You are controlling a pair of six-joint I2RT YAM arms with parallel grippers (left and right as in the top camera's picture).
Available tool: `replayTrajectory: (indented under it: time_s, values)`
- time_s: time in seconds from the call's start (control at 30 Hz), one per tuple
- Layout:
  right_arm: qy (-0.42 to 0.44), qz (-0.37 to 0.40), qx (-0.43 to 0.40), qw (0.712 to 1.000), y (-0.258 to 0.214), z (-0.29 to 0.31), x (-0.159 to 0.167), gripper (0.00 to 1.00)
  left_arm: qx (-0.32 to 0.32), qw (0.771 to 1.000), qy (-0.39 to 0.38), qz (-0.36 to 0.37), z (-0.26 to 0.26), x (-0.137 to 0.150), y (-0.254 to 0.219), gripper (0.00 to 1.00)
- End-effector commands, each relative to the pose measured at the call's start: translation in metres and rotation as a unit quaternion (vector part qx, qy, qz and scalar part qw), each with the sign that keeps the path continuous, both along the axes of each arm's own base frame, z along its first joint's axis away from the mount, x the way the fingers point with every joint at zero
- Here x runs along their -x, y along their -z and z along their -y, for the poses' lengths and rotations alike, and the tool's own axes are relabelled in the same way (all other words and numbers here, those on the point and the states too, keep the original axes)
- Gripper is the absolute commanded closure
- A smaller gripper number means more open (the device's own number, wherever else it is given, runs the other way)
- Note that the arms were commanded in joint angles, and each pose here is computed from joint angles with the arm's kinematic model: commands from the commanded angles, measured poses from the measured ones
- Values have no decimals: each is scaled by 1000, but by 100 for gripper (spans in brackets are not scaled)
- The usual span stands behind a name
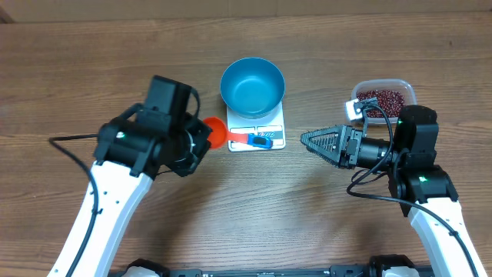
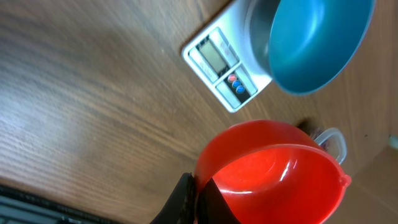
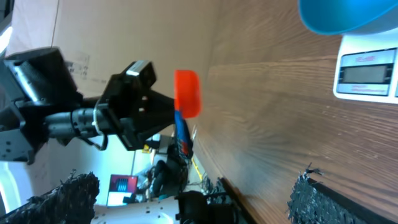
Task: Scoop item into bowl and weigh 150g on scale
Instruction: 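Move the right gripper toward the scoop's blue handle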
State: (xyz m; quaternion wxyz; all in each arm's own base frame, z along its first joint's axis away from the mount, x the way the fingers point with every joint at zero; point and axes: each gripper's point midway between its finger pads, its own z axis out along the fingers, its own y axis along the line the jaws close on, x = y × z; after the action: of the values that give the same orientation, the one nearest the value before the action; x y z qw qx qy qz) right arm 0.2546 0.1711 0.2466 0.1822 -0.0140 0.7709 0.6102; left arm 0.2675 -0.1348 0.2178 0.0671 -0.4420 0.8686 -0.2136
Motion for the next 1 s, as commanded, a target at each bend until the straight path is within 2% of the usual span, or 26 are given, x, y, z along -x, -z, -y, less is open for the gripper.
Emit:
replayTrajectory:
  time_s: [0.0,0.3,0.97]
  values:
    - [-19,9,-11,1000,-15,-7,4,0,20,999,-15,-28,16,4,7,96]
    - [-11,9,-5,1000,-13,-7,1,0,51,999,13,7,56,-4,-1,96]
    - [-11,12,0,1000,-12,-10,2,0,82,995,-46,-39,82,17,-1,96]
